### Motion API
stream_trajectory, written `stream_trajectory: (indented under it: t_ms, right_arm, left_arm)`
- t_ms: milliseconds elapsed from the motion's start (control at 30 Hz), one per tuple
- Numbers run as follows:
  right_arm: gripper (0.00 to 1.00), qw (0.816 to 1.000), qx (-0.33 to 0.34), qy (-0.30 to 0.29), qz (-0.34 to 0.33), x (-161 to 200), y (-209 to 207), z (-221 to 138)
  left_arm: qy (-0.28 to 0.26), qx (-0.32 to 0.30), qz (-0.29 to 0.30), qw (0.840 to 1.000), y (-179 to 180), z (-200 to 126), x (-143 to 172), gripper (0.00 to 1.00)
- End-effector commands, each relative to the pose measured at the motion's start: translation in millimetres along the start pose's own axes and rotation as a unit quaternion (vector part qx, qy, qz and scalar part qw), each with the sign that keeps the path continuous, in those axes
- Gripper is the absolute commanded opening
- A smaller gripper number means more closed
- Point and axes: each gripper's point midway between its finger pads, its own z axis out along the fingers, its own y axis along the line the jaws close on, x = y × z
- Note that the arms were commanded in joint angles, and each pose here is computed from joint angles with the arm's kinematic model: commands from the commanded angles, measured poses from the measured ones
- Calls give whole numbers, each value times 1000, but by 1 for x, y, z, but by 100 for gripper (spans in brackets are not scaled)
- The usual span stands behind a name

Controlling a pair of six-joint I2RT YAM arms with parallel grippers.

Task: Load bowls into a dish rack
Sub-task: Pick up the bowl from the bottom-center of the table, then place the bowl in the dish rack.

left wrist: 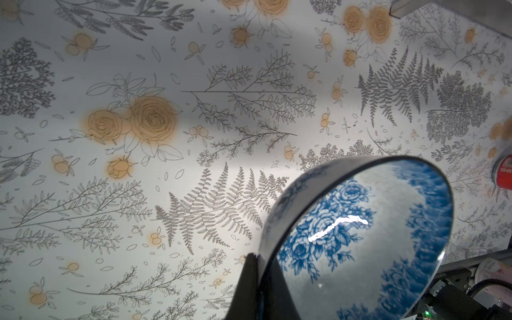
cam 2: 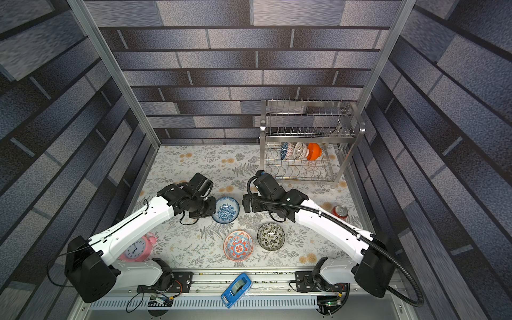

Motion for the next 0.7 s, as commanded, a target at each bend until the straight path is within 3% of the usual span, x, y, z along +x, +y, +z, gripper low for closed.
stream_trajectory:
  t_ms: [0,300,667]
  right_arm:
    - [100,1000,9,17,-15,3,1,-5]
    - [96,998,-12,59,-27,10,12,3]
    - [69,995,-26,94,-23,16,21,24]
  left_arm:
    - [-18,44,33,998,-26,-9,-18,0]
    - [-3,63,43,997,-40,4,-25,0]
    - [0,70,45,997,-44,6,-24,0]
